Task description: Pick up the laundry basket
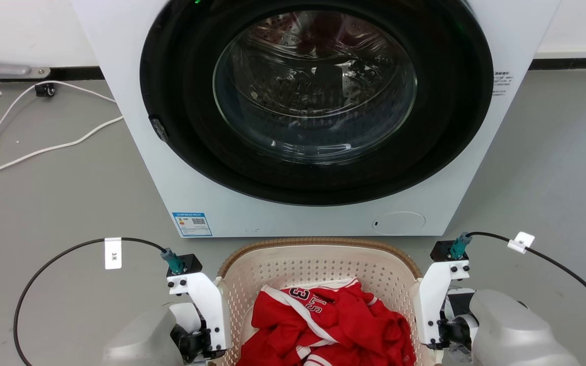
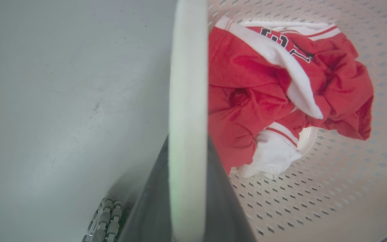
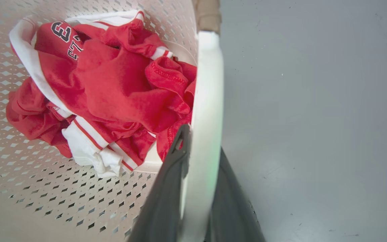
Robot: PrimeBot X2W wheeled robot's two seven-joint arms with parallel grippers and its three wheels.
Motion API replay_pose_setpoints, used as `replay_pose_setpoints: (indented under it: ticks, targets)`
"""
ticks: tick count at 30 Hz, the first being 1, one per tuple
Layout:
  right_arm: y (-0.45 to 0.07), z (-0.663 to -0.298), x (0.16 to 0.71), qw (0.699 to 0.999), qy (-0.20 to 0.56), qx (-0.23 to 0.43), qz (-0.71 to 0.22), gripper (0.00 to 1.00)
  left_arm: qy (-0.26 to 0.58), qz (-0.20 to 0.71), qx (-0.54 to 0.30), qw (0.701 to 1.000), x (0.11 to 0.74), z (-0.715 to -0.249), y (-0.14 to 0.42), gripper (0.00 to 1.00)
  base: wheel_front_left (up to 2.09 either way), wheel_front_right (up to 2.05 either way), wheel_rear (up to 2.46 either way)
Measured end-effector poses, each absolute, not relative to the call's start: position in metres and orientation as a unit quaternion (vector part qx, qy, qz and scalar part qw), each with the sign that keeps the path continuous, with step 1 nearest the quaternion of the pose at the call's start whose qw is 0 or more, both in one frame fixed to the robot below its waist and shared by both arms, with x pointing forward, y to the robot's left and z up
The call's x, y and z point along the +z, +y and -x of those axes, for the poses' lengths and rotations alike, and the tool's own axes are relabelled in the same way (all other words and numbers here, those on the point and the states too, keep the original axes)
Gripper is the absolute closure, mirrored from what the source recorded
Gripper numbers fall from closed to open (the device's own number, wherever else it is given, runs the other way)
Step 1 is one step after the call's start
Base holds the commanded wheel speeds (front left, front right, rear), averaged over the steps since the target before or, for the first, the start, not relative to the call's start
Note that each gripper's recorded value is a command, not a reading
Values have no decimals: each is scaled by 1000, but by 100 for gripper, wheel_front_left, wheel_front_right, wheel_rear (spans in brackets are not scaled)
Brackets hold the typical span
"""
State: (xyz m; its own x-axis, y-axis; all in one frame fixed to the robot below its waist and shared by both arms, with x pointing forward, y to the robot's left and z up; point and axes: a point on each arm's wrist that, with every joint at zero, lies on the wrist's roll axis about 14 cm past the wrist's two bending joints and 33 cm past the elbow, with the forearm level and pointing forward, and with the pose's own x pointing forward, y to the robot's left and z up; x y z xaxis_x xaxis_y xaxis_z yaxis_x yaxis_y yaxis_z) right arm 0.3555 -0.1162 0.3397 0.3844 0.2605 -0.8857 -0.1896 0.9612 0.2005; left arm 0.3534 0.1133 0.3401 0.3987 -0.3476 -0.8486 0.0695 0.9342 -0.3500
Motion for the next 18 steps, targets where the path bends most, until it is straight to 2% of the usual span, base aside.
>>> replay_pose_setpoints:
  ticks: [18]
  targets:
    - [-117,-357,340,832,537,134,-35,100,535,130,-127,825,339,-354,113,100,0,0,0]
